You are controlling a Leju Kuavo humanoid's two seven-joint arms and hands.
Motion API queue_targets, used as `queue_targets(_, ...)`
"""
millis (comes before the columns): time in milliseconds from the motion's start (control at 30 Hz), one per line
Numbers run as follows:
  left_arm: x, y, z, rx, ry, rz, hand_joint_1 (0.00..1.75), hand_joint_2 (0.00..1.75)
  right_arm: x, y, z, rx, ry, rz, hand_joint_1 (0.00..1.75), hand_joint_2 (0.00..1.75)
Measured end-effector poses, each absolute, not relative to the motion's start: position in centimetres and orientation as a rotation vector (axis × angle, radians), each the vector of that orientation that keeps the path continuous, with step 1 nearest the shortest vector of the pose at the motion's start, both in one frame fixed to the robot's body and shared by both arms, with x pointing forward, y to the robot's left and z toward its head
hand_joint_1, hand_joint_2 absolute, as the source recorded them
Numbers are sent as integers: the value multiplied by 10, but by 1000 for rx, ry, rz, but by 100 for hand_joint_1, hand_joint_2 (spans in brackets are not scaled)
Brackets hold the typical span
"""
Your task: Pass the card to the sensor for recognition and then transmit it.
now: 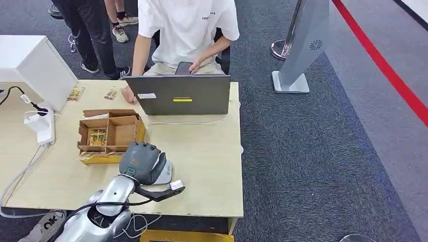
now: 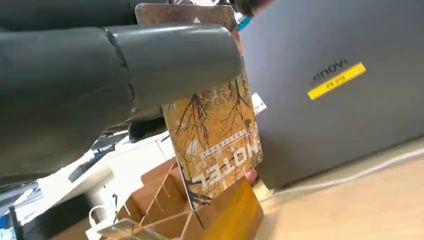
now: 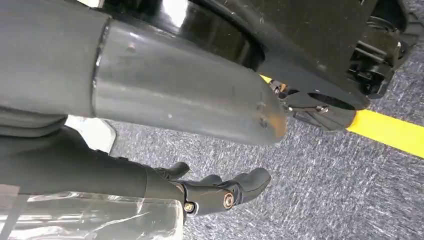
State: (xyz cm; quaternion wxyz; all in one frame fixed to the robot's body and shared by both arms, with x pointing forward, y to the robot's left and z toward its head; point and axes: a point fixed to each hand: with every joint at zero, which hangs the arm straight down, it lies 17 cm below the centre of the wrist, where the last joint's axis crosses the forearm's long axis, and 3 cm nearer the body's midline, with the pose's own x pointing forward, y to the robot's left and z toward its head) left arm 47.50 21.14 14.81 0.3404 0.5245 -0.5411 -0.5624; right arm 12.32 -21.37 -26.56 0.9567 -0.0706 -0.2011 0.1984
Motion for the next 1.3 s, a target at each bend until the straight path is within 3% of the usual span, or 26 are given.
queue_targets(1033, 472, 233, 61, 1200, -1111, -1635, 175, 0, 111, -215, -269, -151, -373, 429, 0, 0)
queue_targets(1300, 476, 232, 72, 1221, -1182, -1595, 175, 0, 112, -214, -268, -151, -382, 435, 0, 0)
